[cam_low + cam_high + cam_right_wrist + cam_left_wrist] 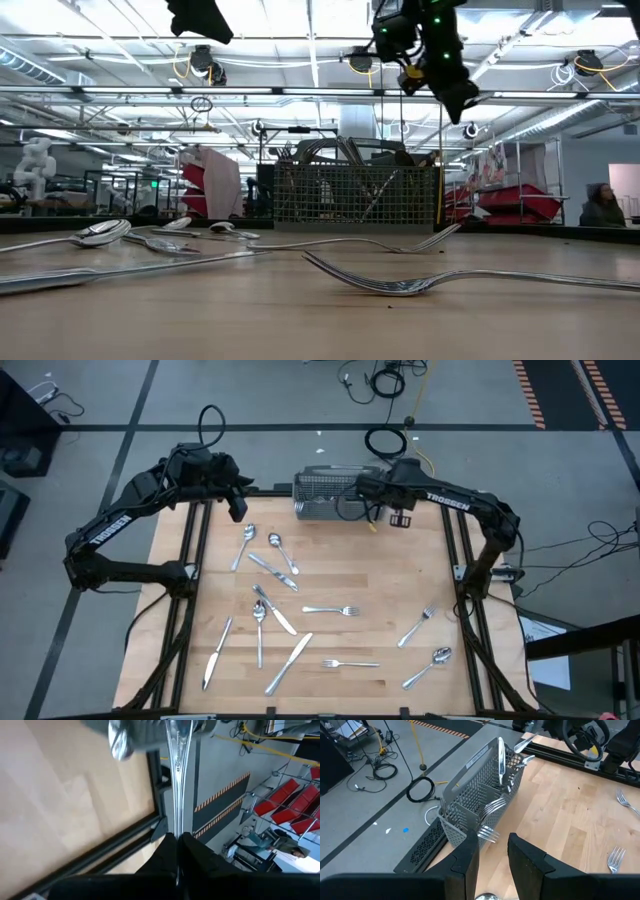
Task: Sort silverware
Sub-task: Put the silver spoon into the silverware organizer
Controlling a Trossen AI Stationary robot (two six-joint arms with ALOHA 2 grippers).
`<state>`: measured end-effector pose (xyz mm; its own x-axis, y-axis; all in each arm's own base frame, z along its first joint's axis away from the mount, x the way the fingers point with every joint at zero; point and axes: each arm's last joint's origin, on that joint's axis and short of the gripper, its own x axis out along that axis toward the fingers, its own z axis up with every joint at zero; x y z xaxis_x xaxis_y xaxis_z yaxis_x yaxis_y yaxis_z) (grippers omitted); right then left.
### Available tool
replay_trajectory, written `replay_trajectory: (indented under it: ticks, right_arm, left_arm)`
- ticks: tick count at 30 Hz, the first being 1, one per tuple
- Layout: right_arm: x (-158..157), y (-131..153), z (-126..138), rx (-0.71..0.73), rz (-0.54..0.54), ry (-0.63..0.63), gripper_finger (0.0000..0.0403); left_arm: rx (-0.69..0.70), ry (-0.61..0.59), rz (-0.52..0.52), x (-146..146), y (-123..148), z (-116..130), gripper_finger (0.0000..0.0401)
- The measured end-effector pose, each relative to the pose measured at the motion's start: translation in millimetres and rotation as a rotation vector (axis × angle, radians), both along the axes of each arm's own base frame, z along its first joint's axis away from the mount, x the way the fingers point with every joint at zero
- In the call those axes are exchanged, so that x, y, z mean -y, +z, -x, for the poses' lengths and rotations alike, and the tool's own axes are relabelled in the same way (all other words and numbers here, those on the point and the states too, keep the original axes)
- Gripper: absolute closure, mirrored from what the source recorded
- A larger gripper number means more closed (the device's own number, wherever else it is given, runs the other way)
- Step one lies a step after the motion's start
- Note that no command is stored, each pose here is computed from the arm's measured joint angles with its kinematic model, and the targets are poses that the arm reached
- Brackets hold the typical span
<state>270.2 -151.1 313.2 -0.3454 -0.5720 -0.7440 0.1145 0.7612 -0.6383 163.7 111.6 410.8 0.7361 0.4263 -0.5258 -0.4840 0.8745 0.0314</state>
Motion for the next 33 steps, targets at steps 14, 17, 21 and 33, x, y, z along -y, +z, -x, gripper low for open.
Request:
replay_trajectory:
  ticks: [14,17,21,33]
  right_arm:
    - [2.5,-28.5,6.0,-0.235,-0.010,0.098,0.0402]
    - [3.2,-28.4,5.7,-0.251,-0.009,0.116,0.0402]
    - [5.4,-27.2,3.7,-0.301,0.043,0.164,0.0402]
    - [14.5,-34.8,-14.1,-0.334,0.025,0.330,0.0402]
  left_arm:
    - [0.004,0.000,-0.003,-0.1,0.4,-0.2,0.0292]
    - [0.003,-0.002,-0.006,-0.1,0.4,-0.2,0.0292]
    - [0.011,-0.002,-0.012,-0.7,1.2,-1.0,0.0292]
    - [0.008,0.009,-0.018,-1.0,1.2,-0.9,0.0292]
